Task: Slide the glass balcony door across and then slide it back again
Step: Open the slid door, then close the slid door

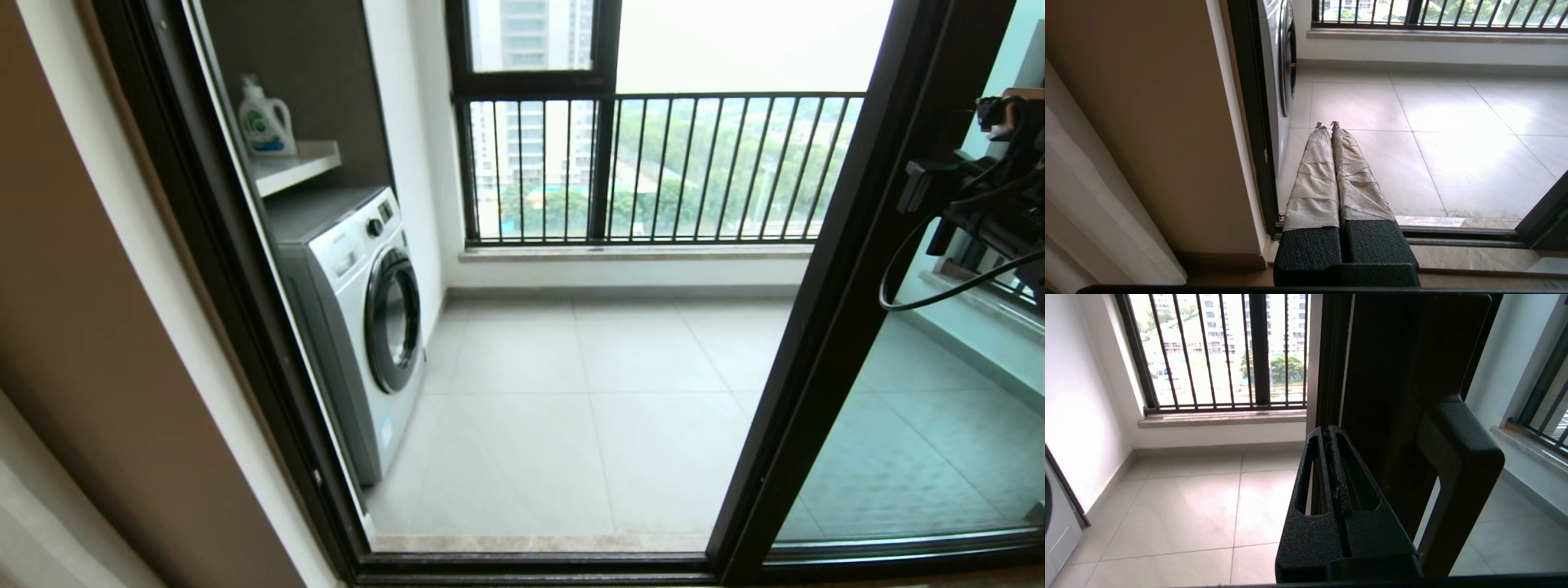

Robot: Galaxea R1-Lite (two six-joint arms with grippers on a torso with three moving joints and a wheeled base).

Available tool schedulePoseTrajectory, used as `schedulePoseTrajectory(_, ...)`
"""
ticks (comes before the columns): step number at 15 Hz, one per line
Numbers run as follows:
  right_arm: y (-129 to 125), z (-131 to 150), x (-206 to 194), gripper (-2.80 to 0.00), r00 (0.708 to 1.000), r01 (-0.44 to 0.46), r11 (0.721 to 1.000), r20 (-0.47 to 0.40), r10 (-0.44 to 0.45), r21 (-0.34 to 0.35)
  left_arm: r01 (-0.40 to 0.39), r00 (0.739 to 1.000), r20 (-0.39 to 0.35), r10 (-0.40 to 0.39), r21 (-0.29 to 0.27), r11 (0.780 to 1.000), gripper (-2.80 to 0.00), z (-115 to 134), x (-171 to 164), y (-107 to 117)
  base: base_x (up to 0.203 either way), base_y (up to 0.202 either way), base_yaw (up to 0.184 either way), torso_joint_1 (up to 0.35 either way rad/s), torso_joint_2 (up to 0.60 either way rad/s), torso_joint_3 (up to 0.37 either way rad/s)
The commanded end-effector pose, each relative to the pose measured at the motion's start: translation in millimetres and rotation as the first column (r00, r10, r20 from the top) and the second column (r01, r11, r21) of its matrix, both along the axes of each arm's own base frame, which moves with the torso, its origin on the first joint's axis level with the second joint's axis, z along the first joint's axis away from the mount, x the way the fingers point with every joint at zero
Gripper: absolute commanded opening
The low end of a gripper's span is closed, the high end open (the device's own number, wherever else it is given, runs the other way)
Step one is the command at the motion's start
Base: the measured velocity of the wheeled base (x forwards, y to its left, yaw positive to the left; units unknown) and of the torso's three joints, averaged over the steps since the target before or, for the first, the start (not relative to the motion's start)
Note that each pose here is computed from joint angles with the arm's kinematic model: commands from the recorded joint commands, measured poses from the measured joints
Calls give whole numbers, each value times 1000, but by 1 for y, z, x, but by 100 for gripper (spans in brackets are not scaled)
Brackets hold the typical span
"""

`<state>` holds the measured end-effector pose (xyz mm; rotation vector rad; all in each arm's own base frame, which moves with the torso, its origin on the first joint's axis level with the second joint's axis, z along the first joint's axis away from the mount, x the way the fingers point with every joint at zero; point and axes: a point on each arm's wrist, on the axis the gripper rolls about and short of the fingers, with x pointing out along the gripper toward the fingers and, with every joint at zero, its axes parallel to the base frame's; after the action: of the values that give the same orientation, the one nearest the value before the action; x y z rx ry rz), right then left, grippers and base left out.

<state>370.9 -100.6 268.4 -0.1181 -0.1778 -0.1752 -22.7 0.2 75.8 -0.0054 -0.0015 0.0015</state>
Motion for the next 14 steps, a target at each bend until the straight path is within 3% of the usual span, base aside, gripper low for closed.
schedulePoseTrajectory(1,6,8,-3,-280,1000,-14,1000,24,14,-8,0,1000,-1,0,-1,1000,-280,0,0,0,0,0,0,0,0,0)
schedulePoseTrajectory(6,-11,37,-25,-280,994,47,998,105,-44,-28,0,1000,0,0,-1,1000,-280,0,0,0,0,0,0,0,0,0)
schedulePoseTrajectory(10,-50,46,-45,-280,980,151,988,133,-148,-14,0,1000,0,0,-1,1000,-280,0,0,0,0,0,0,0,0,0)
schedulePoseTrajectory(14,-102,29,-58,-280,968,234,972,90,-235,17,0,1000,0,0,-1,1000,-280,0,0,0,0,0,0,0,0,0)
